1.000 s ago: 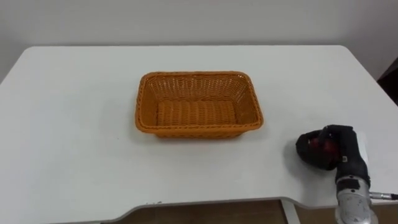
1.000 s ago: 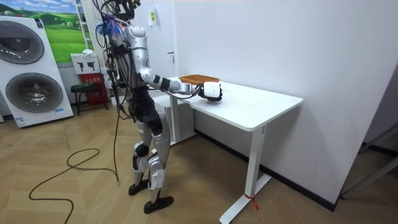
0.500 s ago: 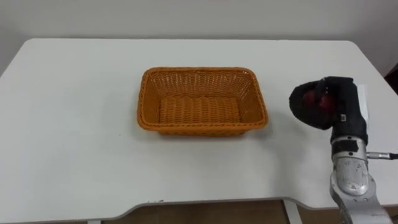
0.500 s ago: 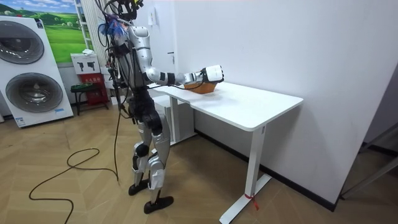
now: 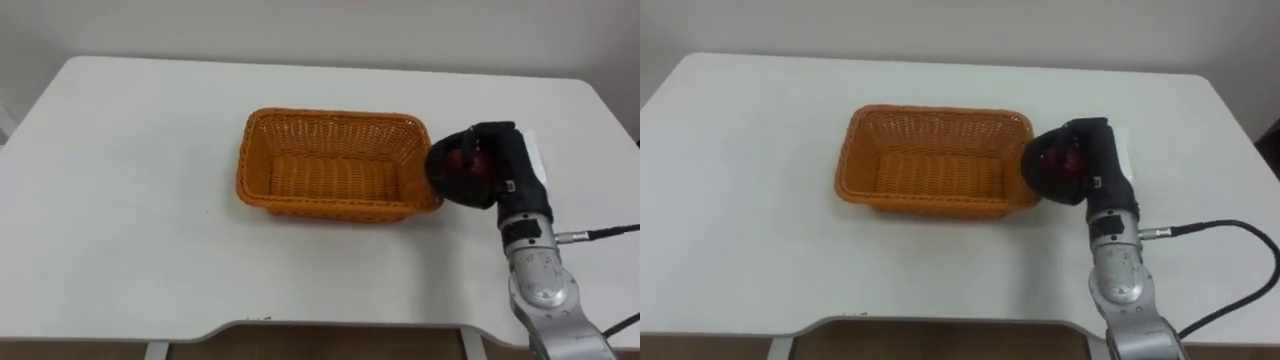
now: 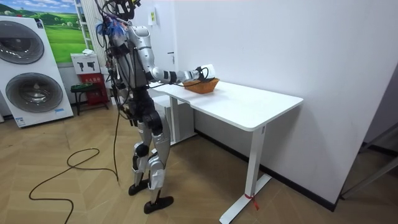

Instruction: Pick and place apple

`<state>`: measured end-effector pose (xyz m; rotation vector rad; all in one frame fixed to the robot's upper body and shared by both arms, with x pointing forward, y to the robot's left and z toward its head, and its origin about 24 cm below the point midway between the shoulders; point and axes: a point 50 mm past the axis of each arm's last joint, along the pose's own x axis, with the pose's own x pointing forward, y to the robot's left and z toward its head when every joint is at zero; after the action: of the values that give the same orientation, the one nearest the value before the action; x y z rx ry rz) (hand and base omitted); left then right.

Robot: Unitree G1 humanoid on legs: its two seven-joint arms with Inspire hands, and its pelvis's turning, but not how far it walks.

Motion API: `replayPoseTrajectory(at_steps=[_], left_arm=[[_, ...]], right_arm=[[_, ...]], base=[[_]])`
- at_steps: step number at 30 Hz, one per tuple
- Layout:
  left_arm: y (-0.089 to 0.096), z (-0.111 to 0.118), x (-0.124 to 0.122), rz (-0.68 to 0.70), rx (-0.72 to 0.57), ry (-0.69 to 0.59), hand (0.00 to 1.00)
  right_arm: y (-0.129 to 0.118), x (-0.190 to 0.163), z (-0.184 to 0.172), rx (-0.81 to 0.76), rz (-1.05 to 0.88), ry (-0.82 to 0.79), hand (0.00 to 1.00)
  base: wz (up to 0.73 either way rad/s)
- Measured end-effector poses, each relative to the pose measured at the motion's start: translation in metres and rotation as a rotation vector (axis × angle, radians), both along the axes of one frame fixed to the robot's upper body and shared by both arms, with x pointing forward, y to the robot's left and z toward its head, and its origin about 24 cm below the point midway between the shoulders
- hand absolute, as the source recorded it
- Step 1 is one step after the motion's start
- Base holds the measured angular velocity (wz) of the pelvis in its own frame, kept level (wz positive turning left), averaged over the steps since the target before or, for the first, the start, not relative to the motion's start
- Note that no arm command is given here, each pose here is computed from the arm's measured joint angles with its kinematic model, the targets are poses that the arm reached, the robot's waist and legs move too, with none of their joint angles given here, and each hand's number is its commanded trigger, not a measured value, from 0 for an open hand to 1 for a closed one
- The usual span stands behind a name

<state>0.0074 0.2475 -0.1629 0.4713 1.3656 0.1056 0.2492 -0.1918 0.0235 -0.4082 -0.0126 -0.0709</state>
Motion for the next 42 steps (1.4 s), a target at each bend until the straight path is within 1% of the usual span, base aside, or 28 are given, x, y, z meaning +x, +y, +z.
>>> replayPoseTrajectory(at_steps=[7,13,18,22,24,28,29,34,35,36,42], left_arm=[[-0.002,-0.001,0.001,-0.029,-0.022,0.012,0.00],[-0.006,-0.002,0.010,-0.077,-0.041,0.007,0.00],[-0.007,-0.002,0.012,-0.087,-0.044,0.002,0.00],[-0.008,-0.002,0.013,-0.092,-0.045,-0.003,0.00],[-0.009,-0.002,0.014,-0.097,-0.045,-0.004,0.00],[-0.009,-0.002,0.010,-0.094,-0.041,0.003,0.00],[-0.008,-0.002,0.006,-0.089,-0.039,0.011,0.00],[-0.008,-0.002,0.001,-0.079,-0.033,0.023,0.00],[-0.008,-0.002,0.002,-0.080,-0.033,0.023,0.00],[-0.008,-0.002,0.002,-0.081,-0.033,0.022,0.00],[-0.009,-0.002,0.005,-0.087,-0.033,0.021,0.00]], right_arm=[[0.011,0.003,0.004,-0.006,0.082,-0.001,1.00],[0.017,0.004,0.007,-0.014,0.107,-0.018,1.00],[0.025,0.004,0.012,-0.062,0.135,-0.048,1.00],[0.036,0.003,0.016,-0.099,0.184,-0.071,1.00],[0.038,0.003,0.018,-0.094,0.183,-0.085,1.00],[0.039,0.003,0.033,-0.080,0.148,-0.166,1.00],[0.039,0.003,0.038,-0.075,0.134,-0.191,1.00],[0.036,0.003,0.041,-0.072,0.088,-0.220,1.00],[0.036,0.003,0.041,-0.072,0.086,-0.222,0.96],[0.036,0.003,0.041,-0.072,0.085,-0.222,0.00],[0.036,0.003,0.042,-0.079,0.086,-0.227,0.00]], base=[[0.00],[0.03],[0.00],[0.00],[0.00],[0.09],[0.04],[0.07],[0.00],[0.00],[0.00]])
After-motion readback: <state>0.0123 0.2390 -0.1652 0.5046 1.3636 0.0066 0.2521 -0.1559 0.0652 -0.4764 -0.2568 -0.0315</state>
